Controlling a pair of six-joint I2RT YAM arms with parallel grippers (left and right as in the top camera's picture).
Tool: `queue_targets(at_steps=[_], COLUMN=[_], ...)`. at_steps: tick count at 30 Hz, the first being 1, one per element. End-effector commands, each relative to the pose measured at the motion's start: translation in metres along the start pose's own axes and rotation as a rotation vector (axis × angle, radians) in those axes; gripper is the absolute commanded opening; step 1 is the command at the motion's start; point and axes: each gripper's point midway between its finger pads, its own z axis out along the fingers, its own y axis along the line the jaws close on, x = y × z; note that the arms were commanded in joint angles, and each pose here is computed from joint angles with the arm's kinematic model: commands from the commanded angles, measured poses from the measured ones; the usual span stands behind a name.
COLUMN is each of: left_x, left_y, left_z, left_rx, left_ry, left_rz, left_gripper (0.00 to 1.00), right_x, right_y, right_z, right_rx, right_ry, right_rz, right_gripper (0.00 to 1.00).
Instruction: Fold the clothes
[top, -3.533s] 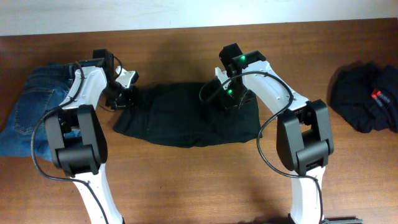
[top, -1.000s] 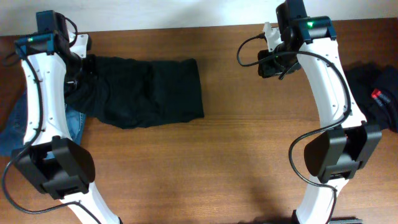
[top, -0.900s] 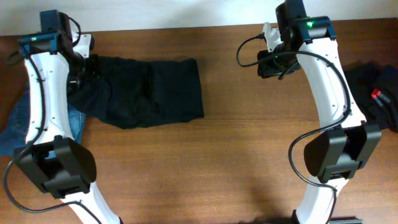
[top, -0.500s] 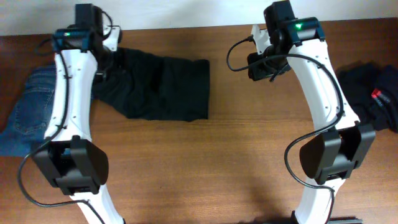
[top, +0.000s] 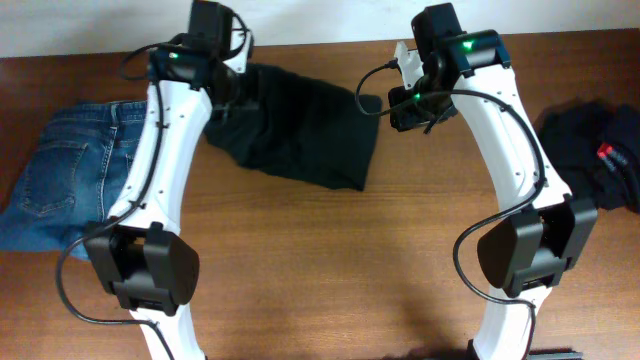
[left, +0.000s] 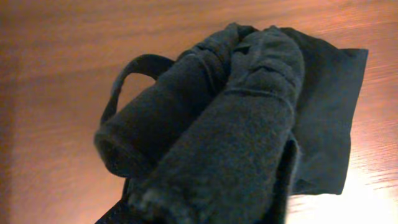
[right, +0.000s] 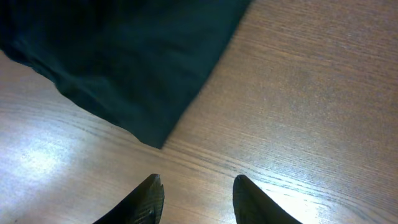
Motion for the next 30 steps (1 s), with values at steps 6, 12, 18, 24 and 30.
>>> queue_targets(at_steps=[6, 12, 18, 24, 30], left_x=[-0.011, -0.009, 0.001, 0.000, -0.028], left_y=[-0.016, -0.016, -0.014, -0.011, -0.009], left_z=[-0.003, 0.000, 0.016, 0.026, 0.025], left_rx=[0.042, 0.042, 0.036, 0.034, 0.040], left_ry=[-0.036, -0.029, 0.024, 0.025, -0.088], left_rz=[-0.005, -0.005, -0.009, -0.012, -0.025], left_gripper=[0.05, 0.05, 0.06, 0.06, 0.09], right_x=[-0.014, -0.034, -0.027, 0.013, 0.032], right_y=[-0.008, -0.011, 0.010, 0.039, 0.076], right_z=[0.048, 0.095, 0.167, 0.205, 0.209], right_rx=[0.015, 0.010, -0.066, -0.101, -0.114], right_ry=[0.011, -0.016, 0.051, 0.212, 0.273], right_rz=[0.009, 0.000, -0.025, -0.057, -0.134], right_gripper=[0.41, 0.41, 0.41, 0.41, 0.41])
